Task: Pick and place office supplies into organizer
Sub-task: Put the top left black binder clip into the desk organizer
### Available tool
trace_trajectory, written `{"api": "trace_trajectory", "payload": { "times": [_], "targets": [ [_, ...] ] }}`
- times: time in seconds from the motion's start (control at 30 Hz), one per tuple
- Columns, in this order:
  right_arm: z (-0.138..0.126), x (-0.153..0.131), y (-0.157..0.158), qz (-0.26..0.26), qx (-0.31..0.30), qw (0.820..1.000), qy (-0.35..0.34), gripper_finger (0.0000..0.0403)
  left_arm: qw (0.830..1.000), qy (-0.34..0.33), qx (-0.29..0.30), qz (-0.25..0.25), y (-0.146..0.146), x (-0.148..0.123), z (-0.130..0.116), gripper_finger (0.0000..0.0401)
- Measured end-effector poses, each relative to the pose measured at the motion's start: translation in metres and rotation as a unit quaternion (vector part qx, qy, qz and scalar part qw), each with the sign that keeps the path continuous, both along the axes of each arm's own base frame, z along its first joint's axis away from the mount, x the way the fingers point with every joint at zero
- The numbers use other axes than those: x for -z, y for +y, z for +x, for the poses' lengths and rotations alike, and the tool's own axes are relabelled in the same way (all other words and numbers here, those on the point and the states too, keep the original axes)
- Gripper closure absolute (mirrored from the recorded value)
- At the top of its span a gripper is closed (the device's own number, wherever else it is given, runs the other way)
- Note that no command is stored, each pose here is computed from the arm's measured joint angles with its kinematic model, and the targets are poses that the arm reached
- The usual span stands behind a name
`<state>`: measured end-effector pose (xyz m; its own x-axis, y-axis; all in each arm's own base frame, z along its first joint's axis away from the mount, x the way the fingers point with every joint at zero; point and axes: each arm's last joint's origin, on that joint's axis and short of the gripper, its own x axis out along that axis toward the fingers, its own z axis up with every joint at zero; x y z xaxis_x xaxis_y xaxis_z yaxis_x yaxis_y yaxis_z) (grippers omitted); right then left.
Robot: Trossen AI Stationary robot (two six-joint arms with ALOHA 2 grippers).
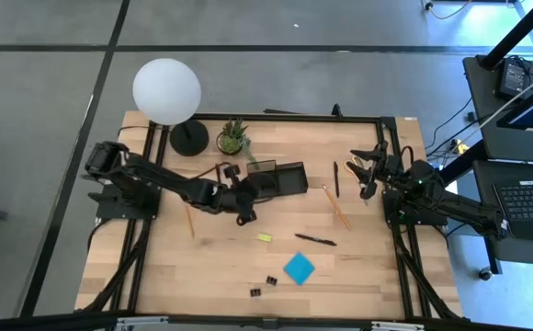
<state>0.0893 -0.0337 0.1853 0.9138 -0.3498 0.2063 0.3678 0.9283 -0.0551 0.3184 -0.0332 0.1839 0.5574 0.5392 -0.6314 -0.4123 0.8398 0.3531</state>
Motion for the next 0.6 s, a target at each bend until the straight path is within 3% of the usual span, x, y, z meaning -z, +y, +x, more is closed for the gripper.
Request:
{"api": "trace_trajectory", "payload": {
  "times": [0.3,0.6],
  "targets": [
    [0.000,0.000,0.000,-0.001,0.000,1.000,0.000,0.0203,0.999,0.033,-0.038,0.002,0.015,0.042,0.015,0.0399],
    [0.000,0.000,0.000,-0.001,0.000,1.000,0.000,0.0203,0.998,0.047,-0.033,-0.009,0.017,0.050,0.016,0.0399]
  ]
}}
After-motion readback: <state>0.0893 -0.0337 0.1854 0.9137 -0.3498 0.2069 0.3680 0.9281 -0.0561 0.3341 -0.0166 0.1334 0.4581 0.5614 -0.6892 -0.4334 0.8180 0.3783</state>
